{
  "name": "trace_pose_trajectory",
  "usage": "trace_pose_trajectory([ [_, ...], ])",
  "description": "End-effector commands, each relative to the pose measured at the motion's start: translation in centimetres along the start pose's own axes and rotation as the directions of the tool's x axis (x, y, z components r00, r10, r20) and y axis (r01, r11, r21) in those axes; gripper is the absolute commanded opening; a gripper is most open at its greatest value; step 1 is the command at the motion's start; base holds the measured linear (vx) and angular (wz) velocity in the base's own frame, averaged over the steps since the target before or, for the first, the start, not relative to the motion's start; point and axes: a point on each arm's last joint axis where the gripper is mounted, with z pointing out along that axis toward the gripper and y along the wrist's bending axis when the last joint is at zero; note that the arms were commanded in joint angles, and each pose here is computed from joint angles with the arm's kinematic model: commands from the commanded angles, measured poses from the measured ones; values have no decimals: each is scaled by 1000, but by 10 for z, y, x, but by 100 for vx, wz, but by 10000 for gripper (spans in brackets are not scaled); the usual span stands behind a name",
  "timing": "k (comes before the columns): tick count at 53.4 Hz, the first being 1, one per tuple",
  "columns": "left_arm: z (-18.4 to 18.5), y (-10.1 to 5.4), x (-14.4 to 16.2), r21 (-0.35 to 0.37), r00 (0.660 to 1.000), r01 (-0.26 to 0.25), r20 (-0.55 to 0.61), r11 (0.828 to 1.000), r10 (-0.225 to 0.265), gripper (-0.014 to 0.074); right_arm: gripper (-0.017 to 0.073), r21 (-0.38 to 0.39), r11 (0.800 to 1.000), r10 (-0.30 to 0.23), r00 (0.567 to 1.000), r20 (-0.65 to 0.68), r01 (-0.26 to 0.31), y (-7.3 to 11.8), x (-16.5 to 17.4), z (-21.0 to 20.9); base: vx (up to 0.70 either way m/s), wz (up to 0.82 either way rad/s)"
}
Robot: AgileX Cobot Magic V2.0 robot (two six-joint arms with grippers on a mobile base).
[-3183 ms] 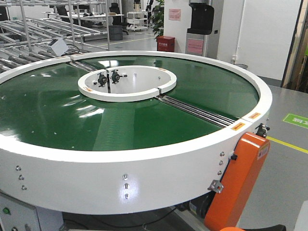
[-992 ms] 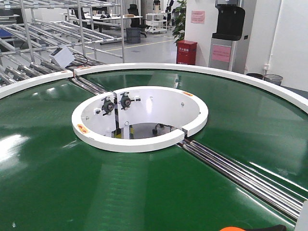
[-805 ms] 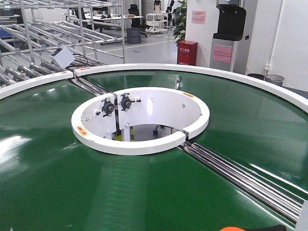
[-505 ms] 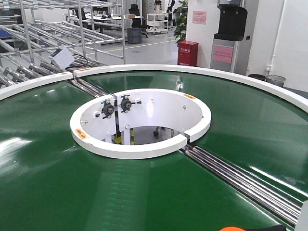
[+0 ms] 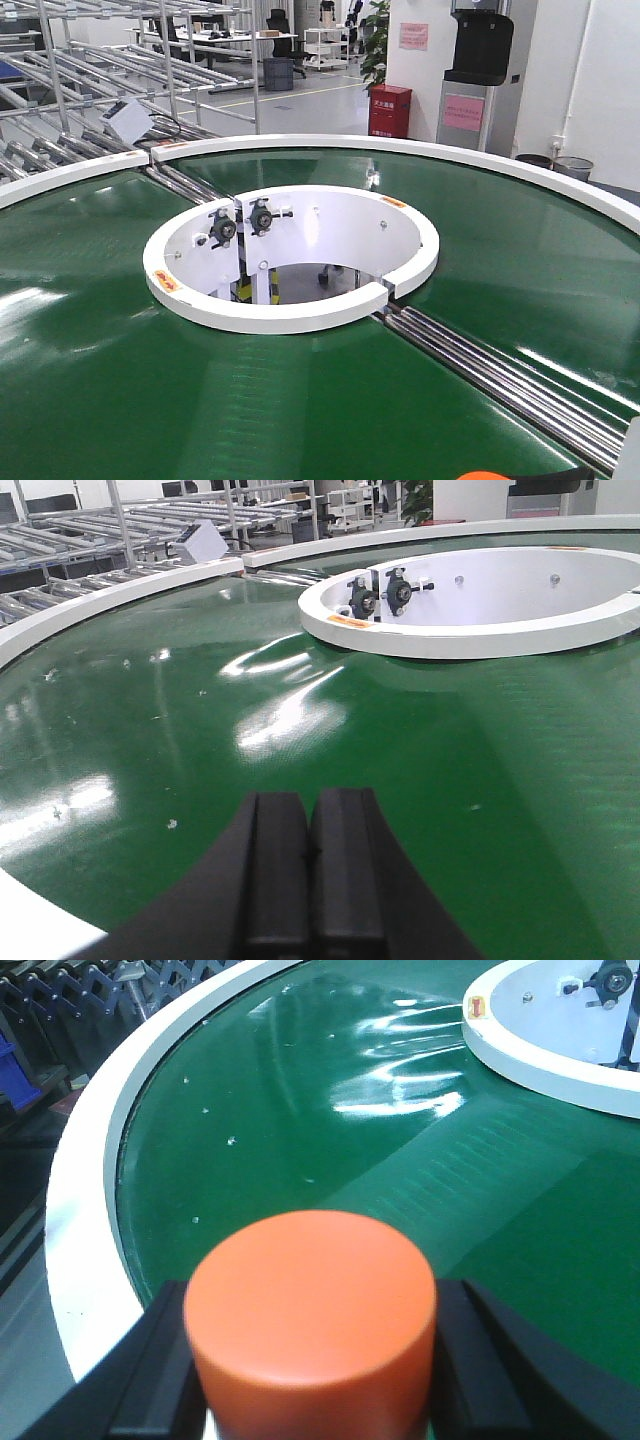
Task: Grab orange capacitor from left shelf to right conveyor
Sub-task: 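Position the base at the conveyor edge, right gripper holding the cylinder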
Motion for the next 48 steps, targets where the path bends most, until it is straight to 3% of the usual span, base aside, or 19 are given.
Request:
trace_pose_trajectory([
  [1, 1, 0, 3, -9, 998, 6, 62, 1000, -5, -6, 333, 2, 1000, 8, 998, 60, -8, 1, -13, -4, 0, 0],
  [48, 1, 0, 3, -9, 998, 6, 62, 1000, -5, -6, 333, 25, 999, 34, 996, 84, -36, -1, -15, -4, 0, 0],
])
